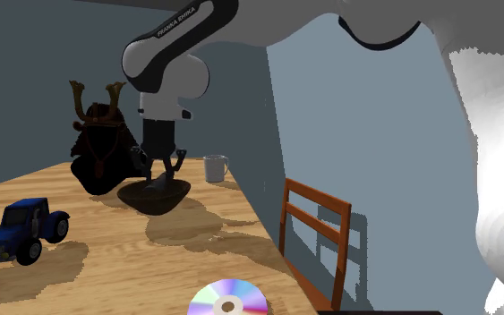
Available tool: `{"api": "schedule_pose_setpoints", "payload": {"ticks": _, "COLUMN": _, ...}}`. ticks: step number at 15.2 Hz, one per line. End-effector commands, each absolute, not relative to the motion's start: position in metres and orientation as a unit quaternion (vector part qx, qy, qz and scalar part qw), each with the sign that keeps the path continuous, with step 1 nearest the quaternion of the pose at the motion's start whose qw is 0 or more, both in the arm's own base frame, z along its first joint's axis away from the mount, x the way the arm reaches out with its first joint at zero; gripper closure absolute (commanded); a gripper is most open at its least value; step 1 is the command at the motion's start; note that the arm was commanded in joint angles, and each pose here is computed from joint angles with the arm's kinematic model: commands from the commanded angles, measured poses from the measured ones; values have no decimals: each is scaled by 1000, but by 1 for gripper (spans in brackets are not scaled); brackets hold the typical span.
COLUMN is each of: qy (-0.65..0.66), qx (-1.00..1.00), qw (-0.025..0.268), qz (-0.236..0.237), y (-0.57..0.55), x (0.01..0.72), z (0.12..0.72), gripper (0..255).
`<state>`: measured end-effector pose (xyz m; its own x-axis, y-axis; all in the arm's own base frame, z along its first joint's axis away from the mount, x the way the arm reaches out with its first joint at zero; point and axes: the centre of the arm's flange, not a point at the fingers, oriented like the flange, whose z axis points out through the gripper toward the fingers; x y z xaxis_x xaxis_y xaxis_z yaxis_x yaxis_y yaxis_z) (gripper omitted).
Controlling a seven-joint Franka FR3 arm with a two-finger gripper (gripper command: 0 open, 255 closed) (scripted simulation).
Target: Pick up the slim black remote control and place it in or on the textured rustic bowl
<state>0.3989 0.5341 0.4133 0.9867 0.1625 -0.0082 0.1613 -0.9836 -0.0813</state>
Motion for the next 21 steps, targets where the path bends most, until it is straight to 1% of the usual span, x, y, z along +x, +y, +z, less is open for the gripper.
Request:
{"api": "schedule_pose_setpoints", "payload": {"ticks": 1, "qy": -82, "qx": -996, "qw": 40, "qz": 8, "y": 535, "x": 399, "z": 410, "gripper": 255}}
{"api": "schedule_pose_setpoints", "payload": {"ticks": 7, "qy": -82, "qx": -996, "qw": 40, "qz": 8, "y": 535, "x": 399, "z": 410, "gripper": 255}}
{"api": "schedule_pose_setpoints", "payload": {"ticks": 8, "qy": -82, "qx": -996, "qw": 40, "qz": 8, "y": 535, "x": 399, "z": 410, "gripper": 0}}
{"api": "schedule_pose_setpoints", "payload": {"ticks": 13, "qy": -82, "qx": -996, "qw": 40, "qz": 8, "y": 535, "x": 399, "z": 410, "gripper": 0}}
{"api": "schedule_pose_setpoints", "payload": {"ticks": 17, "qy": -82, "qx": -996, "qw": 40, "qz": 8, "y": 531, "x": 400, "z": 460, "gripper": 0}}
{"api": "schedule_pose_setpoints", "payload": {"ticks": 21, "qy": -82, "qx": -996, "qw": 40, "qz": 8, "y": 531, "x": 400, "z": 460, "gripper": 0}}
